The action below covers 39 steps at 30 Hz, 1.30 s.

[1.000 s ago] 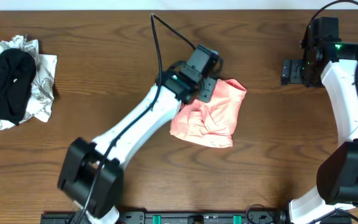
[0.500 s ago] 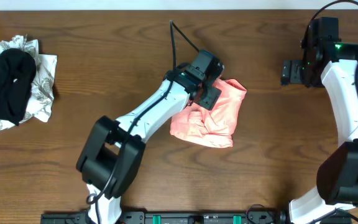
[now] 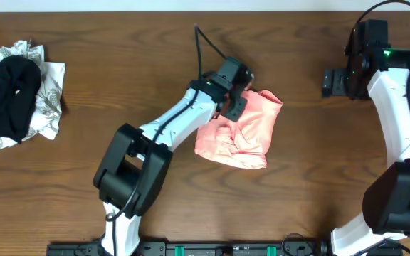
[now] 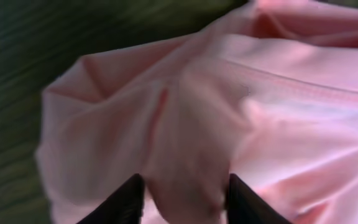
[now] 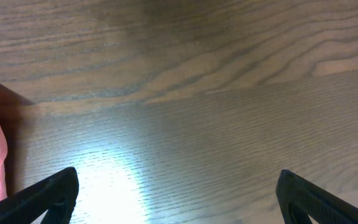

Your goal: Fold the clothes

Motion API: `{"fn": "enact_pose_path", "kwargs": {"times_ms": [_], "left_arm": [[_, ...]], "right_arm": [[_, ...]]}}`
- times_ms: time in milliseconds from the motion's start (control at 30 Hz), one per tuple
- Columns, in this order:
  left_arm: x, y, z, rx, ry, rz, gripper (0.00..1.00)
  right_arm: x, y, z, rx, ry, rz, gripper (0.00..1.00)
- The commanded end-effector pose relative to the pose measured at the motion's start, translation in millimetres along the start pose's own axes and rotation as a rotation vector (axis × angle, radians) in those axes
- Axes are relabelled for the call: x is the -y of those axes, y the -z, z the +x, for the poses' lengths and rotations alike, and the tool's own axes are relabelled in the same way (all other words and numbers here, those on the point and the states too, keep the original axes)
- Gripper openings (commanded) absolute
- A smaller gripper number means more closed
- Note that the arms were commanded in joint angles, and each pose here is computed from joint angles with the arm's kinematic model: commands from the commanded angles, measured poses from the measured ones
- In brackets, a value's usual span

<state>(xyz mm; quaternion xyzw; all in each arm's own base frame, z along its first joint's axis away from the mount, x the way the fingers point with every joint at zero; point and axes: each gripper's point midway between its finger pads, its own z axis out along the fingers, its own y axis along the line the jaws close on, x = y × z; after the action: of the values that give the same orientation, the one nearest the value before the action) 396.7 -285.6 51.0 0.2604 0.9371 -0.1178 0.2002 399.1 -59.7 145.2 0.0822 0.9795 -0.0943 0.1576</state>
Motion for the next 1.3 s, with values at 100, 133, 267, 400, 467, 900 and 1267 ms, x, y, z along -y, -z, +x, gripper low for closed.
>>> {"fn": "enact_pose_path", "kwargs": {"times_ms": [100,133,267,400,467,900,1267], "left_arm": [[-27,0,0,0.0,0.055,-0.034,0.37],[-29,0,0,0.0,0.059,-0.036,0.37],[-35,1,-1,0.002,0.069,-0.041,0.36],[-44,2,-1,0.004,0.093,-0.049,0.33],[-49,2,0,0.003,0.116,-0.054,0.31],[-64,-32,24,-0.079,0.163,-0.067,0.3],[-56,68,-47,0.182,0.139,-0.056,0.61]], "right_arm": [[3,-2,2,-0.007,-0.018,0.012,0.99],[3,-2,2,-0.007,-0.017,0.012,0.99],[3,-2,2,-0.007,-0.018,0.012,0.99],[3,-2,2,-0.007,-0.018,0.012,0.99],[3,-2,2,-0.007,-0.018,0.012,0.99],[3,-2,2,-0.007,-0.018,0.012,0.99],[3,-2,2,-0.007,-0.018,0.012,0.99]]}}
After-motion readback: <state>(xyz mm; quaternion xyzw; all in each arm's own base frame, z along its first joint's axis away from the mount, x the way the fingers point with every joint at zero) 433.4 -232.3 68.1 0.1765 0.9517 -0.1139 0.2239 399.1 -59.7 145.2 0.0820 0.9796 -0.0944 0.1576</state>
